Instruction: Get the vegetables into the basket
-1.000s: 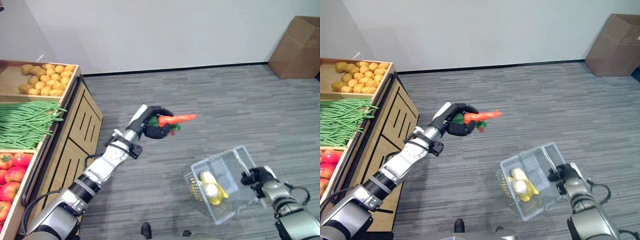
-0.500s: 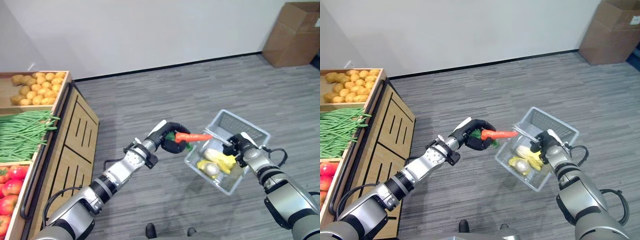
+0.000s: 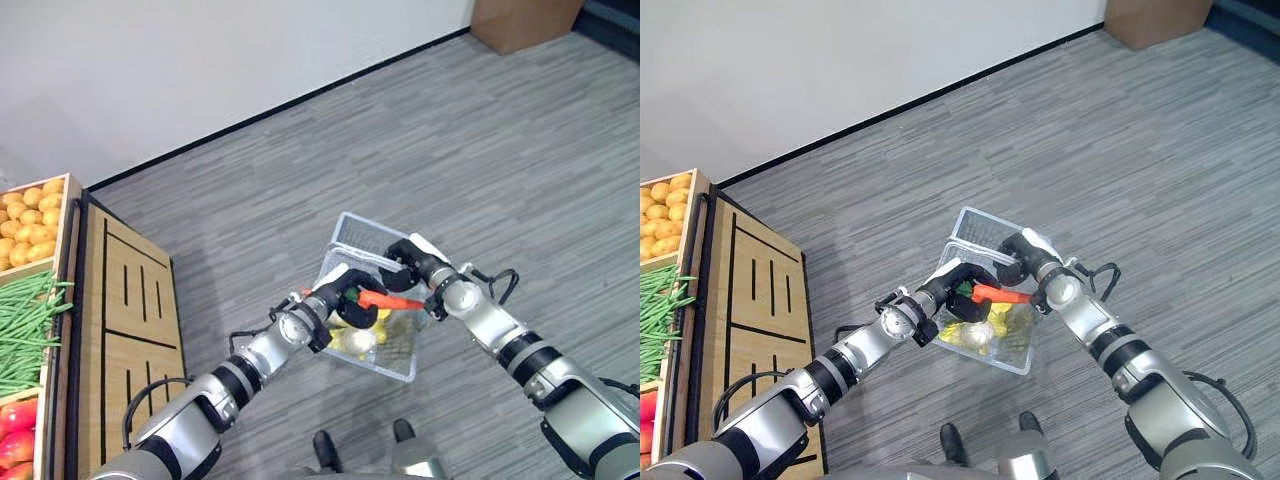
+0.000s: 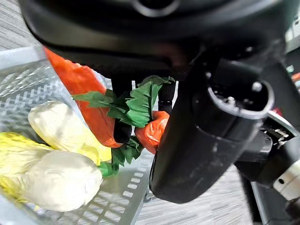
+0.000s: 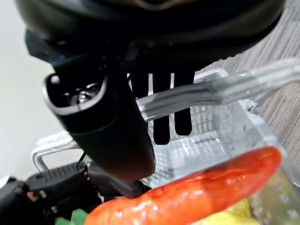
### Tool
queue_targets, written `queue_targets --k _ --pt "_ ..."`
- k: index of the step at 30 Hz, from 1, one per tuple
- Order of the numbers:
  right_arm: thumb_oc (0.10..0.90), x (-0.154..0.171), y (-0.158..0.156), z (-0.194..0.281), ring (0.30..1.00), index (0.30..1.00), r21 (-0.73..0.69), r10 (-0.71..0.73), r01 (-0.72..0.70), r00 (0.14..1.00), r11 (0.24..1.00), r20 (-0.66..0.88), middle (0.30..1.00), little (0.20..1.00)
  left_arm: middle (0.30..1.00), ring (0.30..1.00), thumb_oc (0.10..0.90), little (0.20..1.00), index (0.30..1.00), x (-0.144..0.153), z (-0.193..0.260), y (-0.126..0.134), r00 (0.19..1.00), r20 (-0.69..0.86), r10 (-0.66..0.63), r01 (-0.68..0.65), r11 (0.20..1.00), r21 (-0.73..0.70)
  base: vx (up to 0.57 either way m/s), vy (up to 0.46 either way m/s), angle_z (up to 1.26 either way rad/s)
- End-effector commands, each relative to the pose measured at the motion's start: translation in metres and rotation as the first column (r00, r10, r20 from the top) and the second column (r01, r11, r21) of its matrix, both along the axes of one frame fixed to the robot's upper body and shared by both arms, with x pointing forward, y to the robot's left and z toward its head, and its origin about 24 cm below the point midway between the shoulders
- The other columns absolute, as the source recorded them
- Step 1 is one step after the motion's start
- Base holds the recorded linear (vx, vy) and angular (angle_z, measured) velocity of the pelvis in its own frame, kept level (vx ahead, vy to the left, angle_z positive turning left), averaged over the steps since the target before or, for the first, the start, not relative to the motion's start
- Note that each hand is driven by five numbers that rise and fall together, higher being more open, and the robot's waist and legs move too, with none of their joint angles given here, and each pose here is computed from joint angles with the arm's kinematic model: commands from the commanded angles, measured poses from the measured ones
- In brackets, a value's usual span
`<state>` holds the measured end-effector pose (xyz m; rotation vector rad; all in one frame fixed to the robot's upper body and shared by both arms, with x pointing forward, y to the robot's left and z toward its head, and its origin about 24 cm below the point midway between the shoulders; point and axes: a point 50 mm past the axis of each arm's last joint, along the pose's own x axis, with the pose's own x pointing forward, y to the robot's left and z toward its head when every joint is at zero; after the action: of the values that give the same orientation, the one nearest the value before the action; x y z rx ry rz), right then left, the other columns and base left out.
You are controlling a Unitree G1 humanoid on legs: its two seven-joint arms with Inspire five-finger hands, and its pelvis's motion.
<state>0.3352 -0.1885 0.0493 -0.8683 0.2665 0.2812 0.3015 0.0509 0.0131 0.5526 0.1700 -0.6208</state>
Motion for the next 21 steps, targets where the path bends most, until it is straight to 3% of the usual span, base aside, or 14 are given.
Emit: queue_targets --k 1,10,21 --pt "0.400 0.018 0.044 0.105 0.300 0.300 0.097 0.176 -0.237 0.890 0.967 0.420 0.300 0.300 0.300 0.300 0.400 0.300 0.300 0.030 0.043 -0.013 0.980 0.198 -0.035 0.030 0.999 0.030 0.00 0.000 0.00" --pt "0.400 -0.010 0.083 0.126 0.300 0.300 0.117 0.333 -0.453 0.785 0.884 0.522 0.300 0.300 0.300 0.300 0.400 0.300 0.300 0.025 -0.006 -0.007 0.995 0.076 0.071 -0.083 0.981 0.177 -0.01 -0.007 -0.05" --pt "0.400 -0.040 0.099 0.140 0.300 0.300 0.156 0.426 -0.607 0.696 0.780 0.578 0.300 0.300 0.300 0.300 0.400 0.300 0.300 0.032 -0.011 0.004 0.986 0.116 0.117 -0.147 0.943 0.299 -0.01 -0.017 -0.06"
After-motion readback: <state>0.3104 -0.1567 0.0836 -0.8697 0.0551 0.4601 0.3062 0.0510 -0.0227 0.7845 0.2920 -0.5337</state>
